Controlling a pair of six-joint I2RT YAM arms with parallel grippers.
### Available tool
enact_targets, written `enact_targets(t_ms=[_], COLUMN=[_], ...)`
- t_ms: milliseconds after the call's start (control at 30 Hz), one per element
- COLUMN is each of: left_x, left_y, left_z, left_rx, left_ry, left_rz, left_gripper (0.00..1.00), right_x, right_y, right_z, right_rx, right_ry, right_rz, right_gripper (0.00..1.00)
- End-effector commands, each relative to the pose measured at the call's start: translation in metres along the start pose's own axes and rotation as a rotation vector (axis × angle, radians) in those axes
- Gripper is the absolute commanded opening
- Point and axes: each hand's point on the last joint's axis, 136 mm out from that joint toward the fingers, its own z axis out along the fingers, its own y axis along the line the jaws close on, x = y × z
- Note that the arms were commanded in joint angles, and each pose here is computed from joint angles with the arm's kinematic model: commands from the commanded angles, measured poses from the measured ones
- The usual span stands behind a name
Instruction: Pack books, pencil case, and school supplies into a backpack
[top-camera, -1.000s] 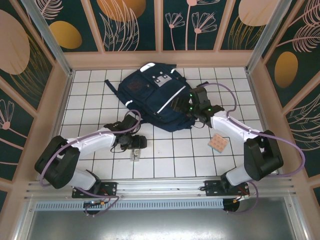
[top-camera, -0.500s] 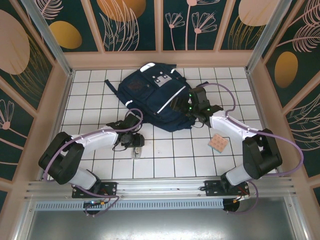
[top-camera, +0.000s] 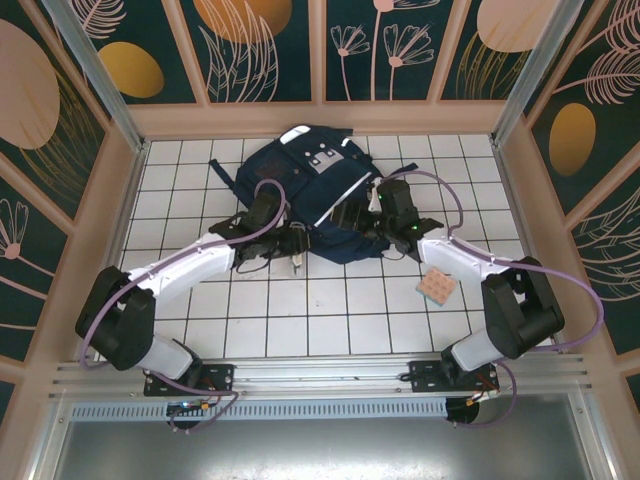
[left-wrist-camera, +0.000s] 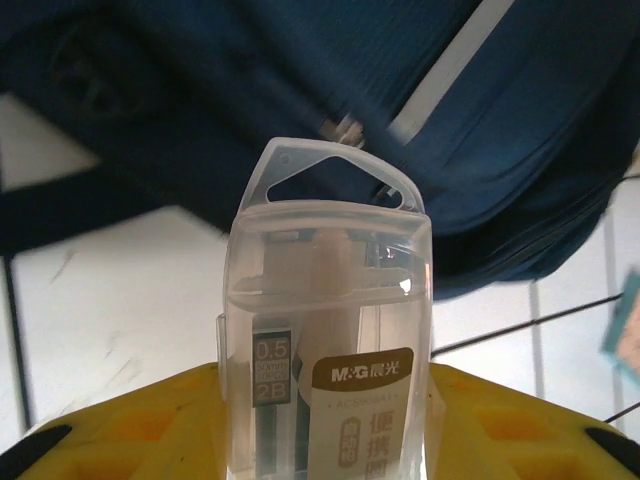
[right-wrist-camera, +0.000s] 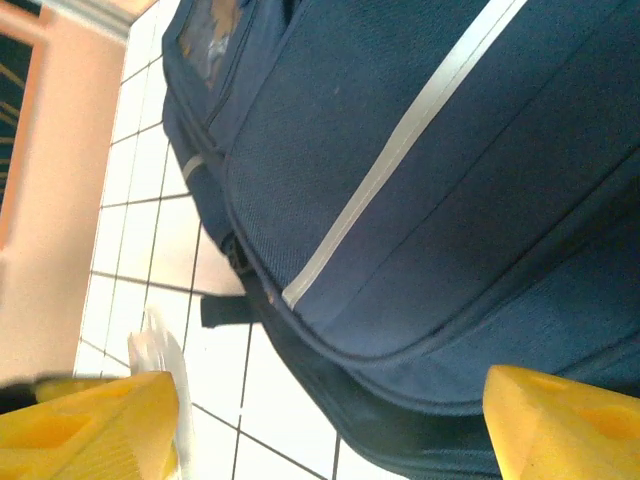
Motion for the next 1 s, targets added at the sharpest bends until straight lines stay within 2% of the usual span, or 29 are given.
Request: enact_targets(t_ms=[0,200,367,667,800,967], left_x=[-0.031,-0.051,-0.054,-0.051,-0.049,-0.047], left_y=[-0.027,-0.044,-0.054,-0.057,-0.057,-0.054], left_z=[0.007,0.022,0.030,0.027,0.027,0.029], left_rx=[0.123,0.224,0.296,0.335,0.342,0.343], left_ry=[-0.053,-0.058,-0.052,-0.048,-0.044,-0.042], left_rz=[-0.054,-0.124,-0.185,-0.222,-0.232,-0.240], left_gripper=[0.45,0.44,0.44,0.44,0.44,0.48], right_x=[0.004,0.029,0.045,0.037,0.032,0.030], right_y=[0.035,0.044,0.048,0.037,0.041,0.049], right_z=[-0.012,-0.014,0.002,0.032,0.038,0.038], right_rx=[-0.160,-0.246,-0.263,-0.160,-0.169,-0.200], right_ry=[-0.024,-0.024,0.002,-0.022,-0.030,-0.040], right_rz=[-0.123,-0.216,-0.249,-0.290,-0.293,-0.289], right_gripper=[0.78,0.74,0.72,0.71,0.59,0.34])
